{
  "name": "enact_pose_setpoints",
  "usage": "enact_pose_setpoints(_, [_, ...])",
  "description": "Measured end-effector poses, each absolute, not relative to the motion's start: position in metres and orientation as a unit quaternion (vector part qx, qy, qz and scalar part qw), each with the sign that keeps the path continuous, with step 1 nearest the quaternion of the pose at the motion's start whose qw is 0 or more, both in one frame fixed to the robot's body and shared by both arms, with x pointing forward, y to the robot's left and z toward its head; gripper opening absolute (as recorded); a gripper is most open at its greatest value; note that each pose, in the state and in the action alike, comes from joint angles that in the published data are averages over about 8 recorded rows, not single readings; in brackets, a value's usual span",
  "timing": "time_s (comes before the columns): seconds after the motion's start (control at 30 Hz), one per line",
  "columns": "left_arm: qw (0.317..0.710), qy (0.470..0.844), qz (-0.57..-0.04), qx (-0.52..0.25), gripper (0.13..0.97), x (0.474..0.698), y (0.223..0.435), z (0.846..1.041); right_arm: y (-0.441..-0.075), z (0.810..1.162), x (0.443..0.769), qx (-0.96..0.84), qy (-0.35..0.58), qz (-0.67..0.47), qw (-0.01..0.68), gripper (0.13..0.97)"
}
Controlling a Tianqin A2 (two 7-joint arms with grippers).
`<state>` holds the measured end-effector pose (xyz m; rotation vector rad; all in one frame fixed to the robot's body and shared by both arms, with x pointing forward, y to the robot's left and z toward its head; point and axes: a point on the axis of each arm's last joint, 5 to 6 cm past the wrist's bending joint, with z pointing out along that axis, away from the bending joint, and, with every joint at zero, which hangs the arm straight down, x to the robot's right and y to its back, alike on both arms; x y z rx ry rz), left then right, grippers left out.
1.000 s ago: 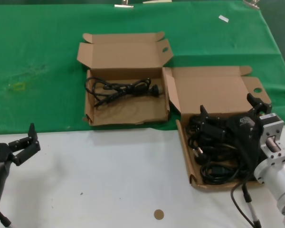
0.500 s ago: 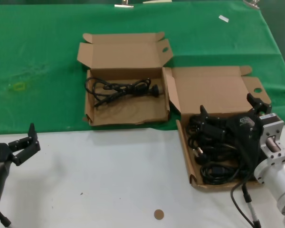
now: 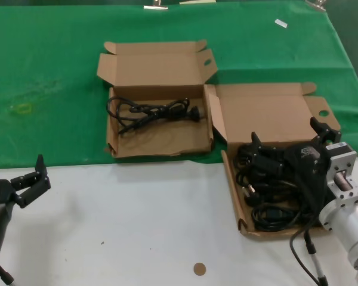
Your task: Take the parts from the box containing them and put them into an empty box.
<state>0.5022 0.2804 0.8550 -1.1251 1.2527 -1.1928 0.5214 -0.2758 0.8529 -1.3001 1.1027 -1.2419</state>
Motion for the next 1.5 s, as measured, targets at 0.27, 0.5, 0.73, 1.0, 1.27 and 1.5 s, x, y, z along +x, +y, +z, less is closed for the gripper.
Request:
enact_pose_setpoints(0.27, [0.513,0.521,-0.496,-0.468,0.966,0.5022,0.2804,0.855,-0.2758,0.8529,0.5214,-0.536,0.455,-0.512,0.494,0.966])
enact_pose_setpoints(0.5, [0.513,0.521,-0.496,-0.468,0.966,0.5022,0.2804,0.855,-0.2758,0.8529,0.5214,-0.536,0.455,-0.512,0.494,0.966])
enact_pose_setpoints(0.73, [0.513,0.521,-0.496,-0.468,0.966,0.5022,0.2804,0.855,-0.2758,0.8529,0.5214,-0.536,0.455,-0.512,0.494,0.966])
enact_pose_setpoints(1.0, [0.513,0.521,-0.496,-0.468,0.966,0.5022,0.2804,0.855,-0.2758,0.8529,0.5214,-0.536,0.455,-0.512,0.494,0.966])
enact_pose_setpoints(1.27, [0.513,0.521,-0.496,-0.468,0.966,0.5022,0.2804,0.855,-0.2758,0.8529,0.5214,-0.536,0.455,-0.512,0.494,0.966])
enact_pose_setpoints(1.5, [0.513,0.521,-0.496,-0.468,0.966,0.5022,0.2804,0.855,-0.2758,0.8529,0.5214,-0.536,0.455,-0.512,0.494,0.966])
